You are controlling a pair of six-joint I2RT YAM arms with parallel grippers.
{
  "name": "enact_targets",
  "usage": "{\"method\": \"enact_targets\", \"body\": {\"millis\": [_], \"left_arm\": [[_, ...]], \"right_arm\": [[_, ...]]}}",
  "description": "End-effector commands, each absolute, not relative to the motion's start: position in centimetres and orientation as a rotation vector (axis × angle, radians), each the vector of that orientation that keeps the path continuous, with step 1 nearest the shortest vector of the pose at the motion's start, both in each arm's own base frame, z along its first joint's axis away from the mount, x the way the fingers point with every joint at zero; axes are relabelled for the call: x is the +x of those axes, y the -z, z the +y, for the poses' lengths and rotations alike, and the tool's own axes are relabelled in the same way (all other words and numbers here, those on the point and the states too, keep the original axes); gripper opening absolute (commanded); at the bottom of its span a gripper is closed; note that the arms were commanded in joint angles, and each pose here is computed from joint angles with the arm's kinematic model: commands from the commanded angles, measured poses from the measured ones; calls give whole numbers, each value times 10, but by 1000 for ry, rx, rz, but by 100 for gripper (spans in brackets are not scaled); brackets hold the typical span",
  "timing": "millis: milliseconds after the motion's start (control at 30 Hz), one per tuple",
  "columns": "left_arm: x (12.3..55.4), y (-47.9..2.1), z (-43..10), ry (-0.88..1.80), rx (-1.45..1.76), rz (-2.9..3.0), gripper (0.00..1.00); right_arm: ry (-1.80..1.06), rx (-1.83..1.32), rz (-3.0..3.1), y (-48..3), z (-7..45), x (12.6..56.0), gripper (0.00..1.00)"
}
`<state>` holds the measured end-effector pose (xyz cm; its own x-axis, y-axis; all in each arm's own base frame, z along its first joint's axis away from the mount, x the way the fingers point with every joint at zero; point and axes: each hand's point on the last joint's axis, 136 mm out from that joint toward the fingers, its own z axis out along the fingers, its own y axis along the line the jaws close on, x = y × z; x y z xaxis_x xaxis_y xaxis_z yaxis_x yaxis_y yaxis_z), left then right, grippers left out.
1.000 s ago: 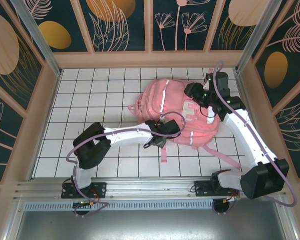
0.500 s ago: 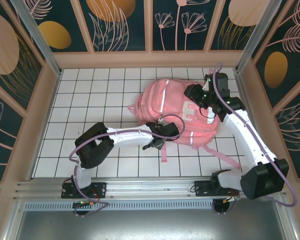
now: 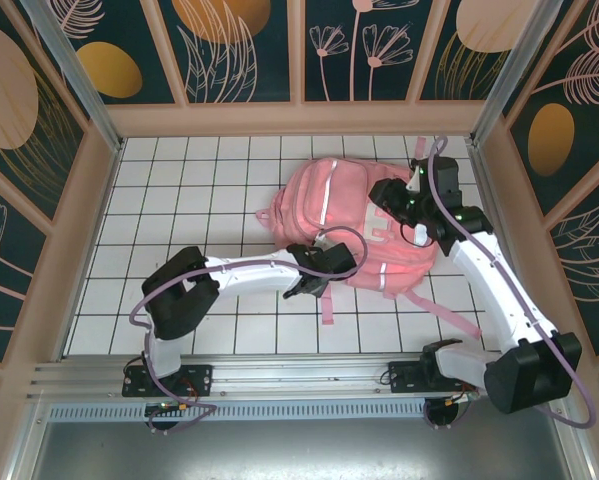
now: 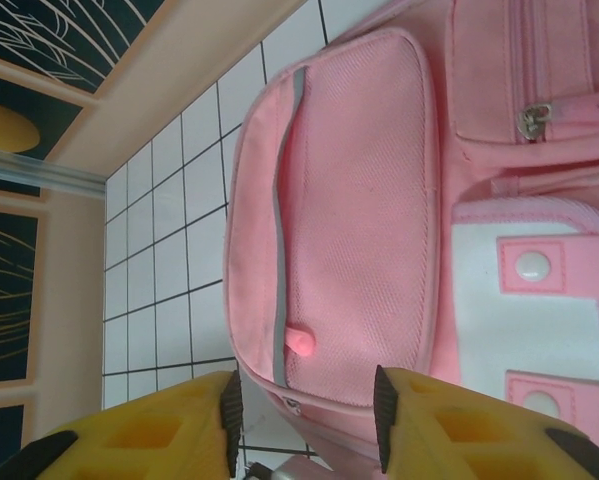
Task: Pack books, pencil case, and school supplies into a backpack
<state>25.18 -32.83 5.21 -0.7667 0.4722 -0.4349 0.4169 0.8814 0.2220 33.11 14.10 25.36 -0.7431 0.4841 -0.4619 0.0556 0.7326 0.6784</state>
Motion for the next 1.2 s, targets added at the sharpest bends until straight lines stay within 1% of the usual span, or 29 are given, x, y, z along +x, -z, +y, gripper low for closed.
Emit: {"method": "enact_targets", "body": {"millis": [0, 100, 200, 367, 500, 567, 600, 667, 733, 933, 1067, 1167], "left_arm": [[252, -69, -337, -35, 639, 2539, 0], [252, -70, -339, 57, 620, 2559, 0], [251, -77, -347, 205, 610, 2560, 0], [247, -96, -362, 433, 596, 2526, 0], [246, -112, -366, 585, 580, 2494, 0], [245, -116, -367, 646, 571, 2483, 0], [245, -117, -367, 672, 565, 2480, 0], [243, -119, -368, 715, 556, 2472, 0], [241, -120, -370, 761, 559, 2465, 0], [234, -117, -379, 866, 577, 2460, 0], [231, -121, -384, 918, 581, 2444, 0], [230, -126, -388, 952, 585, 2431, 0]], "right_arm": [[-913, 421, 2267, -254, 141, 320, 43], [-952, 466, 2283, -237, 143, 308, 45], [-1005, 557, 2308, -212, 148, 294, 51], [-1092, 727, 2312, -187, 158, 275, 60], [-1124, 928, 2277, -166, 155, 260, 63], [-1197, 1036, 2223, -159, 155, 254, 76], [-1238, 1082, 2187, -156, 156, 251, 79], [-1300, 1135, 2130, -152, 157, 248, 80], [-1315, 1171, 2115, -147, 158, 246, 75], [-1349, 1237, 2134, -136, 177, 237, 70], [-1347, 1279, 2148, -127, 186, 231, 65], [-1333, 1311, 2154, -117, 190, 227, 63]]}}
